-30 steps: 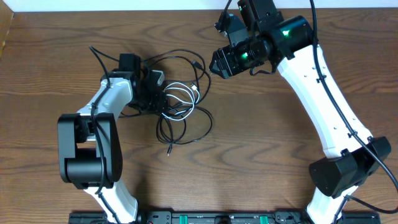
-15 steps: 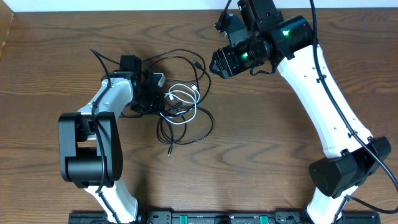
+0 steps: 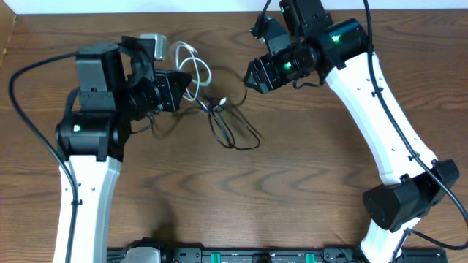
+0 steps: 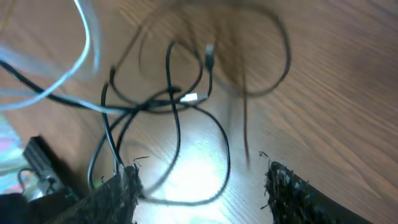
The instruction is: Untangle cables
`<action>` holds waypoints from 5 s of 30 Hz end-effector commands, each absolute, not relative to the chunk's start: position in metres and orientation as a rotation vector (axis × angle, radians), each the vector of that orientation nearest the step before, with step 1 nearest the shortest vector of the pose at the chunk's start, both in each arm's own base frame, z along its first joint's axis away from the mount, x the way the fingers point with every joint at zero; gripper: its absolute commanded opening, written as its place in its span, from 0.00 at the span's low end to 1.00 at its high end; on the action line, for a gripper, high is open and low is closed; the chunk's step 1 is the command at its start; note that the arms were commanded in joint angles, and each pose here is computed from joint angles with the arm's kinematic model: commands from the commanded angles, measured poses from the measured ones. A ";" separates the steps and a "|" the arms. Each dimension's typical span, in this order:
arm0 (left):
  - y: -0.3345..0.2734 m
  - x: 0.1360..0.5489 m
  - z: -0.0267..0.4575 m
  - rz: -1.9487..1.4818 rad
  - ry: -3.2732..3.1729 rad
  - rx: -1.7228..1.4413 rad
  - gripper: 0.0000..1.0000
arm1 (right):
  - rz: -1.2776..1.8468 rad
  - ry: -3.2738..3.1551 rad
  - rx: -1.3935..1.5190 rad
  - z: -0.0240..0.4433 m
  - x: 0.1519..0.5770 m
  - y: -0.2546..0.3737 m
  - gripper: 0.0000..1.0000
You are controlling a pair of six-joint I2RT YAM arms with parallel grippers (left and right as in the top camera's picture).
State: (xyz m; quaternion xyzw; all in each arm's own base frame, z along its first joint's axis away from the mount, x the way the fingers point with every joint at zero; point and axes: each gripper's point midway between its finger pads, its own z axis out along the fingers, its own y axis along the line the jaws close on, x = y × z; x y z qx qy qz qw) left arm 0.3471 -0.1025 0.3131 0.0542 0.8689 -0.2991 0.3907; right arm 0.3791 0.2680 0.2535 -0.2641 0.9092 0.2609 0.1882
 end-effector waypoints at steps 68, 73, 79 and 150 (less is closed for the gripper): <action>-0.069 0.351 0.509 -1.172 1.501 -0.141 0.07 | 0.895 2.695 -0.788 0.125 0.370 0.284 0.01; -0.078 0.347 0.493 -1.205 1.582 -0.108 0.07 | 0.813 2.722 -0.755 0.123 0.376 0.270 0.39; -0.081 0.346 0.441 -1.134 1.777 -0.102 0.07 | 0.786 2.564 -0.808 0.204 0.385 0.249 0.59; -0.038 0.340 0.308 -0.578 2.241 -0.453 0.59 | 0.463 2.223 -0.159 0.355 0.432 0.024 0.01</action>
